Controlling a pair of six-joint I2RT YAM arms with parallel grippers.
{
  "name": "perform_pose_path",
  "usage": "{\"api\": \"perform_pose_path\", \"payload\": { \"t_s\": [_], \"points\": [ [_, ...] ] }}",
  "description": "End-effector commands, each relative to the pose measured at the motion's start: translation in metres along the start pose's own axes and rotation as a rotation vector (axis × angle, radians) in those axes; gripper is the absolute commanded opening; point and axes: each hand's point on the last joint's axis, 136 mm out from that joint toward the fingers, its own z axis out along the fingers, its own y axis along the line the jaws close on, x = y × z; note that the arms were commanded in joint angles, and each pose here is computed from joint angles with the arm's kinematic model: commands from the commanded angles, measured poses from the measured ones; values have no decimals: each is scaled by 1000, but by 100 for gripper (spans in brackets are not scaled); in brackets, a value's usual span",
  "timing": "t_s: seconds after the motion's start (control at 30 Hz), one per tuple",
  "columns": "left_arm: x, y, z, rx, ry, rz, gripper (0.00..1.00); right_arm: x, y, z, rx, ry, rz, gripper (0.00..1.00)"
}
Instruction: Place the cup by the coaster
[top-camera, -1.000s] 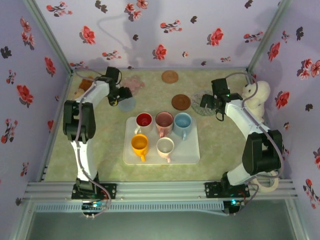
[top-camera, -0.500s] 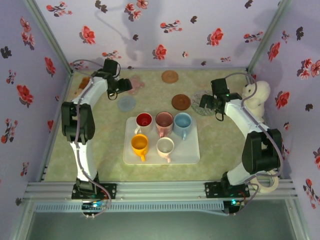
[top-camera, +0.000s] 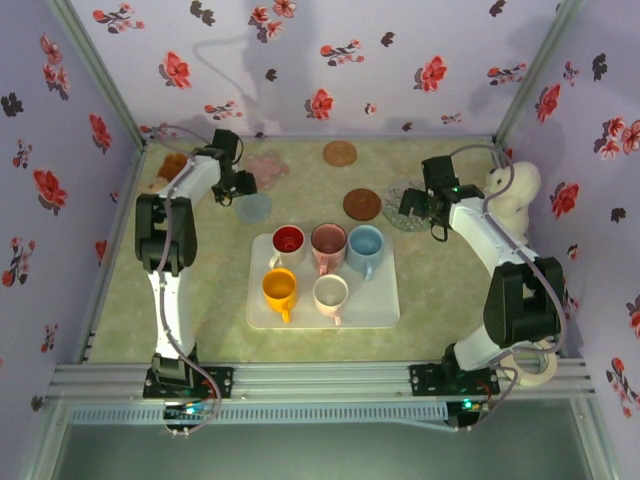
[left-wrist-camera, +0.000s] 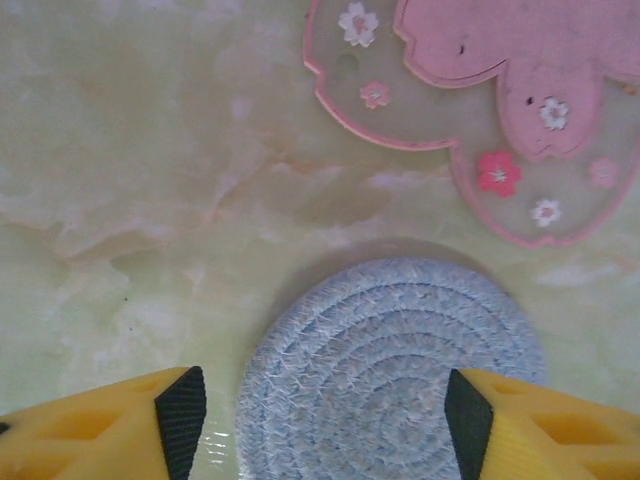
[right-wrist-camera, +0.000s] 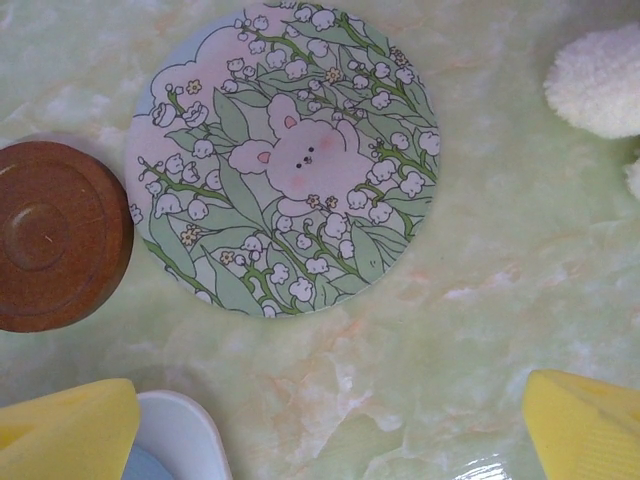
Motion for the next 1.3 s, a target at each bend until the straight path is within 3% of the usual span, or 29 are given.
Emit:
{"api": "perform_pose_path", "payload": {
  "t_s": [0.0,0.4,0.57,0.7,1.0,1.27],
  "points": [
    [11,9,11,-32,40,10,64,-5,1,-1,-1,12,-6,99],
    [27,8,18,-16,65,-1,62,-18,20,11,-57,20,-45,99],
    [29,9,19,-21,77,-2,62,-45,56,24,-175,8,-71,91],
    [29,9,13,-14,71,-13,62,-68,93,44,-296,8,-87,74],
    [35,9,-23,4,48,-38,62,-108,180,98,-568,52,-87,3],
    [52,13,-54,16,33,-33,63,-139,234,145,-727,15,15,0]
  ]
}}
